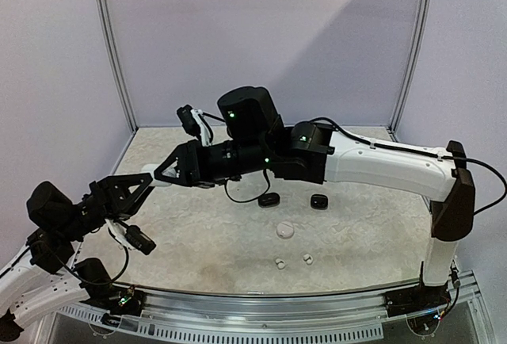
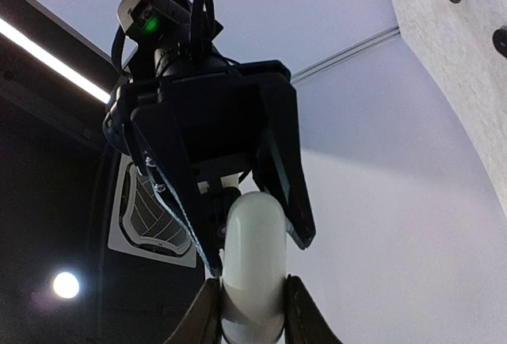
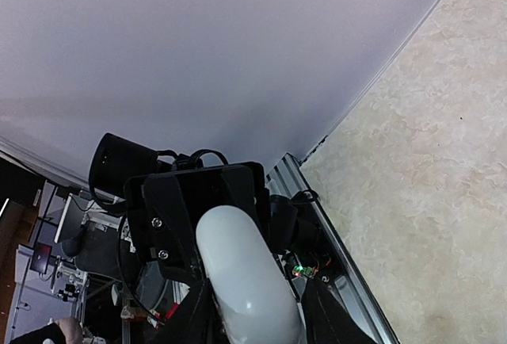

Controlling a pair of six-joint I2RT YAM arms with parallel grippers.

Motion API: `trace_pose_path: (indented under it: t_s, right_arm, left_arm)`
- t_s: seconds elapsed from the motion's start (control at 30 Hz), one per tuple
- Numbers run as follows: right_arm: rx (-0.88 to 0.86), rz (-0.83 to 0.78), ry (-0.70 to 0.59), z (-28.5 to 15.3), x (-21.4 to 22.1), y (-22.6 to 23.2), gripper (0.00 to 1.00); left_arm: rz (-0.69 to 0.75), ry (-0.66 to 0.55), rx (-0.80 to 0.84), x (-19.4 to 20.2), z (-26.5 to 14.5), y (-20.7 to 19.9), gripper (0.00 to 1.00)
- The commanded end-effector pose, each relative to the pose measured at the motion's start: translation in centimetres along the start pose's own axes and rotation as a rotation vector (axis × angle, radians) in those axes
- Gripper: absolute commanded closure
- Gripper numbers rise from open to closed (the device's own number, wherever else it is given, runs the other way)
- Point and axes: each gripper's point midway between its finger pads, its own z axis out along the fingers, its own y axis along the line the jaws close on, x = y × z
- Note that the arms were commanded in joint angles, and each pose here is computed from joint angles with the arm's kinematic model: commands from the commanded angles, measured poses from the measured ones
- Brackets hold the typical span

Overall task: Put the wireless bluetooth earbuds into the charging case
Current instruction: Pass from the left arm to the right, then pass from the right arm to the left

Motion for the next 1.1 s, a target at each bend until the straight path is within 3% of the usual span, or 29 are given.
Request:
trace_pose_path:
  t_s: [0.0, 0.23, 0.37, 0.53, 0.67, 0.83, 0.93, 1.0, 1.07]
  right_arm:
    - [-0.066, 0.025, 0.082, 1.5, 1.2, 0.6, 0.61]
    - [-0.055, -0.014, 0.075, 1.2, 0.9, 0.7, 0.91]
    - [-0.003, -0.059, 0.066, 0.2, 0.7, 0.3, 1.0]
    - [0.06, -0.142, 0.014, -1.6, 0.1, -0.3, 1.0]
    - [0.103, -0.211, -0.049, -3.6, -0.7, -0.4, 1.0]
    - [0.179, -0.206, -0.121, -5.0, -2.1, -1.1, 1.0]
    - [0.367, -0.052, -0.179, -5.9, -3.0, -4.8, 1.0]
    - [0.419, 0.163, -0.208, -6.2, -3.1, -6.4, 1.0]
    - [0.442, 0.27, -0.211, -6.0, -2.9, -6.9, 1.0]
  left_arm:
    - [0.025, 0.019, 0.014, 0.3, 0.0, -0.3, 1.0]
    - [0.001, 0.004, 0.03, -0.1, -0.2, -0.6, 1.0]
    - [-0.051, -0.042, 0.118, -1.0, -0.9, -2.0, 0.99]
    - [-0.123, -0.075, 0.204, -2.0, -1.9, -3.4, 0.42]
    - [-0.384, -0.07, 0.309, -2.2, -3.2, -3.6, 0.23]
    - [-0.829, -0.009, 0.377, -1.3, -3.8, -1.2, 0.26]
    - [-1.039, 0.079, 0.385, 0.3, -3.0, -0.2, 0.33]
    - [-1.03, 0.11, 0.411, 0.9, -2.6, -0.5, 0.36]
    - [-0.927, 0.177, 0.35, 2.8, -1.4, -0.6, 0.36]
